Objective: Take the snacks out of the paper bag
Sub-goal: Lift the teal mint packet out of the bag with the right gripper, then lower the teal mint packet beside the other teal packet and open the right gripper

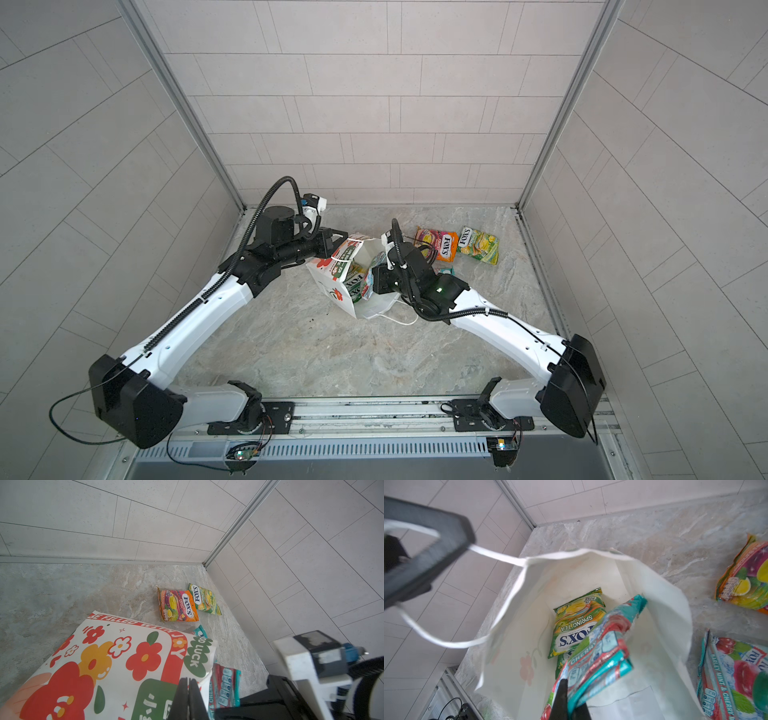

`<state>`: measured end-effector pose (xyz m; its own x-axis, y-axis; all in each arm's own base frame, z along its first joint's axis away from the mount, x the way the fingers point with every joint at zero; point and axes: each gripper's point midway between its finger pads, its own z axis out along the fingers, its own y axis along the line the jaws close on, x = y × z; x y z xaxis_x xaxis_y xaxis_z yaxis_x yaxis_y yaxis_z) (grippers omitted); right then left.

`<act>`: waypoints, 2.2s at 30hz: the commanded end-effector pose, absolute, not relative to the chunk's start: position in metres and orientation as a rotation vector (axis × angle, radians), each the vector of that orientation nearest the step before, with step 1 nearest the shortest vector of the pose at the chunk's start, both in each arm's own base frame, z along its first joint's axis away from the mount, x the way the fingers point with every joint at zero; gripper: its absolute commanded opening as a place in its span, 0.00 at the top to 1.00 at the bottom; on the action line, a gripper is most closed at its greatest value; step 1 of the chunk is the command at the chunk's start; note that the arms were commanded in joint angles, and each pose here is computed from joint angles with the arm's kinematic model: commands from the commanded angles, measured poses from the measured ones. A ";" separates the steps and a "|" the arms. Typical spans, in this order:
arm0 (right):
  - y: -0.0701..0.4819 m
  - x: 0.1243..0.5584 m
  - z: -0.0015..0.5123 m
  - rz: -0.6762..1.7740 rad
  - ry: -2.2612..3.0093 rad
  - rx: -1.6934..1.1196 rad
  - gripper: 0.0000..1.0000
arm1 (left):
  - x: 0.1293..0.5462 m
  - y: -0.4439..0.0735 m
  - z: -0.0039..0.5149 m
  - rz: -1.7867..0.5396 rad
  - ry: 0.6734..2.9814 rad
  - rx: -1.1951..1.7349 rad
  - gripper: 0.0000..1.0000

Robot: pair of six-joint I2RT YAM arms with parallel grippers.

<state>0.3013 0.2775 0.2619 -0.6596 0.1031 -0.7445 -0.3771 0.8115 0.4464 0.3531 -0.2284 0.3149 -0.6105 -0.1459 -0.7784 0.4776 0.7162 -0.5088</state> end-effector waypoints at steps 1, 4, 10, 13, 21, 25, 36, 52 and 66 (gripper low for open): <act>0.266 0.289 0.317 0.781 2.048 -0.251 1.00 | 0.354 -0.229 0.316 -0.898 2.044 0.264 1.00; 0.252 0.282 0.337 0.786 2.018 -0.243 1.00 | 0.355 -0.229 0.316 -0.897 2.043 0.264 1.00; 0.200 0.278 0.369 0.743 1.983 -0.154 1.00 | 0.353 -0.229 0.318 -0.908 2.040 0.263 1.00; 0.164 0.281 0.370 0.678 1.987 -0.085 1.00 | 0.353 -0.230 0.319 -0.914 2.038 0.263 1.00; 0.073 0.297 0.318 0.572 2.124 0.162 1.00 | 0.354 -0.232 0.316 -0.920 2.044 0.267 1.00; 0.040 0.306 0.279 0.530 2.209 0.277 1.00 | 0.354 -0.231 0.317 -0.916 2.040 0.270 1.00; -0.014 0.328 0.209 0.271 2.385 0.369 1.00 | 0.353 -0.233 0.318 -0.927 2.039 0.275 1.00; -0.009 0.367 0.155 0.476 2.515 0.288 1.00 | 0.352 -0.232 0.318 -0.920 2.033 0.277 1.00; -0.064 0.345 0.119 0.270 2.661 0.429 0.97 | 0.354 -0.233 0.314 -0.918 2.043 0.277 1.00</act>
